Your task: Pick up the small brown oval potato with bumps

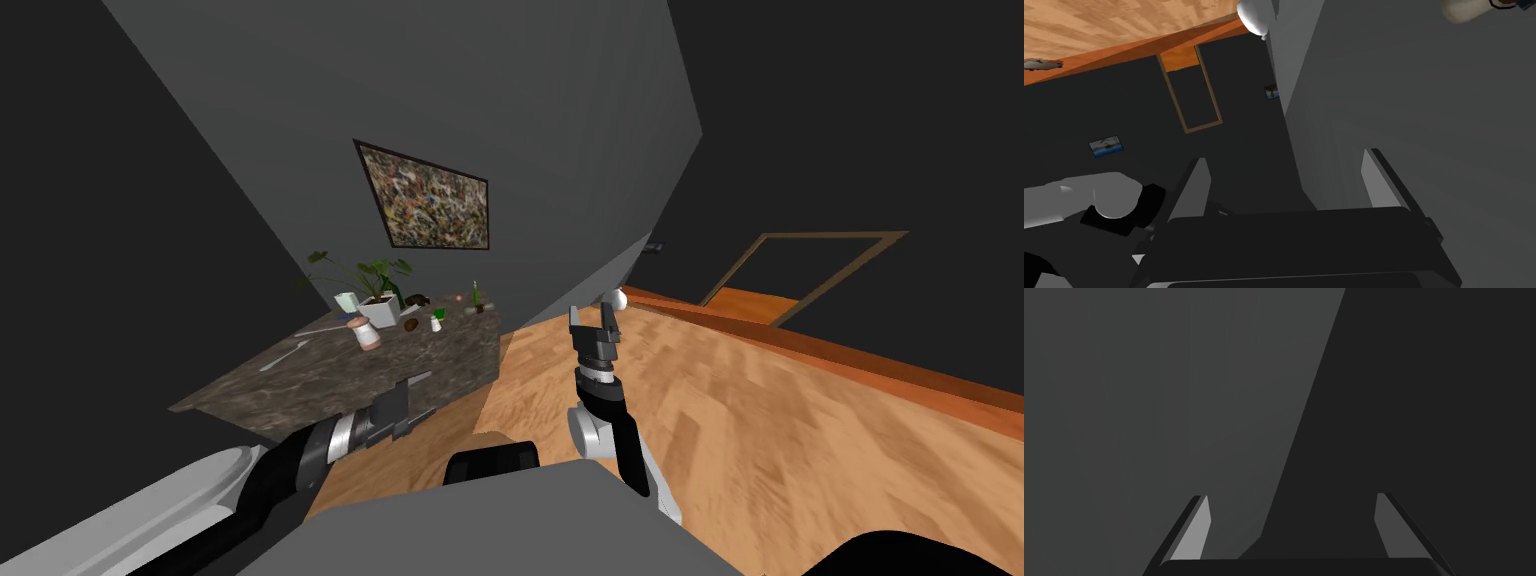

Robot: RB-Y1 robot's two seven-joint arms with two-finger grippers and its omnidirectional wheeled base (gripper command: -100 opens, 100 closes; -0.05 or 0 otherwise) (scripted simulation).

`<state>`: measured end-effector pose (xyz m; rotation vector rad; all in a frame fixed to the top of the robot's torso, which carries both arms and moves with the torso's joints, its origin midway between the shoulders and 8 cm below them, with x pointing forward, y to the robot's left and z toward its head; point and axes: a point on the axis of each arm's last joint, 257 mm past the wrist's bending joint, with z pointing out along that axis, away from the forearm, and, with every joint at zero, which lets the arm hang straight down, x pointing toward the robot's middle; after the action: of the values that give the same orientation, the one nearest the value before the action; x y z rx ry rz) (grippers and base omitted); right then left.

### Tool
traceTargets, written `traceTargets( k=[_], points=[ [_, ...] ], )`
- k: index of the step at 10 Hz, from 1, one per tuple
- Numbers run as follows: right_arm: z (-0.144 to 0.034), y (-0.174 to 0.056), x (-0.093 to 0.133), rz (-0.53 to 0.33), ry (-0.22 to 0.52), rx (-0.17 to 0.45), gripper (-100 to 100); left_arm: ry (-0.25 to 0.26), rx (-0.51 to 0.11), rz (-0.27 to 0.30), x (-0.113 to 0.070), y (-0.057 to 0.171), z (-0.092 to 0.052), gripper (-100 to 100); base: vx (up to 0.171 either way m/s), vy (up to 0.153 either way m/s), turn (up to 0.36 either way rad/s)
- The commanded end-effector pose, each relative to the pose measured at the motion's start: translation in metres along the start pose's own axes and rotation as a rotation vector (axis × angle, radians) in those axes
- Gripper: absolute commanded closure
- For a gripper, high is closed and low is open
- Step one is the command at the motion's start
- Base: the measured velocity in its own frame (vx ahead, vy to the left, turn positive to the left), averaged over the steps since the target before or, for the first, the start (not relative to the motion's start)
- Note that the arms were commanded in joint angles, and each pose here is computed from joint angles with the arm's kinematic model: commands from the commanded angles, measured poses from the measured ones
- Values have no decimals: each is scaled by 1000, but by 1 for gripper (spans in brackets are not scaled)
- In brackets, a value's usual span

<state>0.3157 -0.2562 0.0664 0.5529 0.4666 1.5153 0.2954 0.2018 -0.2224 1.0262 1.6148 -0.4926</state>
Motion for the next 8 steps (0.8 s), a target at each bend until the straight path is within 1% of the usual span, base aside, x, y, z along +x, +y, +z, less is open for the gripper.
traceTargets(
  k=[1, 2, 3, 4, 5, 6, 7, 8],
  points=[
    [0, 0, 0, 0, 0, 0, 0, 62, 33, 68, 14, -4, -5, -100, -43, -32, -80],
    [0, 0, 0, 0, 0, 0, 0, 113, 57, 111, 31, -9, -11, -100, -37, -43, -168],
    [0, 0, 0, 0, 0, 0, 0, 145, 77, 150, 38, -10, -15, -100, -29, -35, -88],
    [0, 0, 0, 0, 0, 0, 0, 200, 106, 200, 56, -14, -24, -100, -26, -40, -164],
    [0, 0, 0, 0, 0, 0, 0, 224, 122, 229, 61, -14, -28, -100, -15, -27, -81],
    [0, 0, 0, 0, 0, 0, 0, 278, 153, 277, 78, -17, -38, -100, -14, -34, -158],
    [0, 0, 0, 0, 0, 0, 0, 300, 169, 307, 83, -16, -42, -100, -12, -25, -82],
    [0, 0, 0, 0, 0, 0, 0, 352, 201, 357, 100, -19, -53, -100, -4, -30, -167]
  ],
)
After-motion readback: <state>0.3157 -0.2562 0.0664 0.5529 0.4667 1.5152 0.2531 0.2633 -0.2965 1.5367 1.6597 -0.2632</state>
